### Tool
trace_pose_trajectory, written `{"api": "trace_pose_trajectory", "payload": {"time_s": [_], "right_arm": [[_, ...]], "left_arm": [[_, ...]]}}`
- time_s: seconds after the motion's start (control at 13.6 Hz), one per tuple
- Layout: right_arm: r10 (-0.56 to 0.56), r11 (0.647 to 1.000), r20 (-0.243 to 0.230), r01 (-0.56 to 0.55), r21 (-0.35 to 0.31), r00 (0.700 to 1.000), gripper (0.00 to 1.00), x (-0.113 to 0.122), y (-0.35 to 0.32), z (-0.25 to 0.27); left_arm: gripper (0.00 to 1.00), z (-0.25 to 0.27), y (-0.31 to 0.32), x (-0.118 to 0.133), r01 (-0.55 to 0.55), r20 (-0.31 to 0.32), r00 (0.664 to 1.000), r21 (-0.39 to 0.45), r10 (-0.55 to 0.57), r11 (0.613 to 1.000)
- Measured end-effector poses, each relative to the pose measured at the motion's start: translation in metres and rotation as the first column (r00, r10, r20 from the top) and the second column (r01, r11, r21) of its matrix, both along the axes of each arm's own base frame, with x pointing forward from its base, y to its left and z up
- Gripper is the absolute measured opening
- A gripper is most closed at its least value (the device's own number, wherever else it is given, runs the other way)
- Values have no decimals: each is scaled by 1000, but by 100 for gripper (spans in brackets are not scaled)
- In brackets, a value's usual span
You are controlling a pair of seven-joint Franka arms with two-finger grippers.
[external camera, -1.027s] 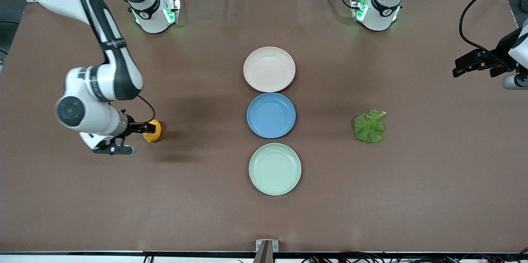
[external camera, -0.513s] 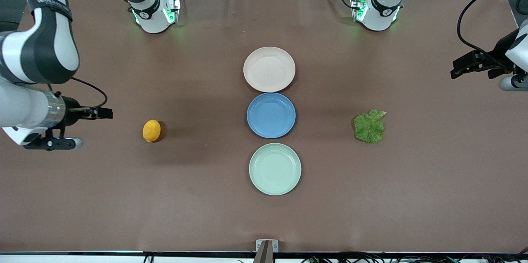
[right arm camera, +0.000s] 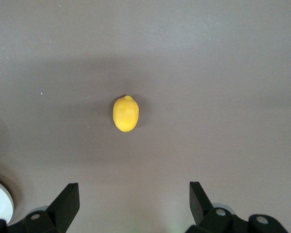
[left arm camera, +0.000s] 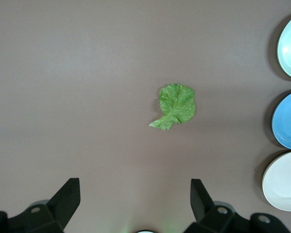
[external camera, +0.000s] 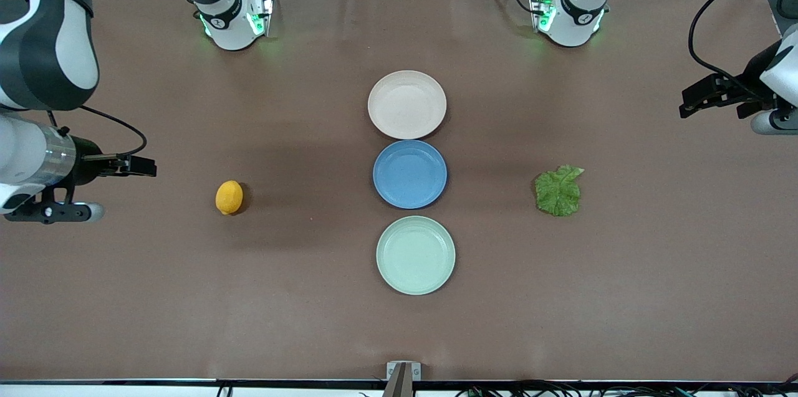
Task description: Pick lemon and lettuce from plates
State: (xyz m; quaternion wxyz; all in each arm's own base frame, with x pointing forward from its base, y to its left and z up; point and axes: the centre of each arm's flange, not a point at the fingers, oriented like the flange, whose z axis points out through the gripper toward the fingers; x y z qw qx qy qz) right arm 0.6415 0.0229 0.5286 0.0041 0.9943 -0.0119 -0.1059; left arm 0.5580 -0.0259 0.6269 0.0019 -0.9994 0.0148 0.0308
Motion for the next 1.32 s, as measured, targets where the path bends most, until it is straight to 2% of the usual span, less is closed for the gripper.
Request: {"api": "trace_pose_trajectory", "payload": {"time_s": [0.15, 0.22, 0.37, 0.44, 0.81, 1.32], "right_arm": [[-15, 1000, 26, 15, 5, 1000, 100, -4, -13, 10], [-15, 1000, 56, 14, 8, 998, 100, -9, -17, 13], [1, 1000, 113, -3, 16, 994, 100, -27, -18, 12], [8, 1000, 124, -10, 19, 992, 100, -40, -18, 11], [7, 1000, 142, -11, 26, 990, 100, -86, -22, 25], [15, 1000, 172, -20, 24, 985, 100, -109, -19, 43]], "left_arm": [[100, 2, 2, -1, -4, 4, 1000, 2, 4, 1000], [100, 3, 3, -1, -7, 5, 1000, 2, 7, 1000], [100, 4, 5, -1, -10, 7, 1000, 2, 10, 1000], [100, 5, 5, -2, -10, 10, 1000, 2, 10, 1000], [100, 17, 3, -11, -8, 33, 999, -1, 8, 1000], [100, 23, 0, -19, -1, 47, 999, -2, 1, 1000]]}}
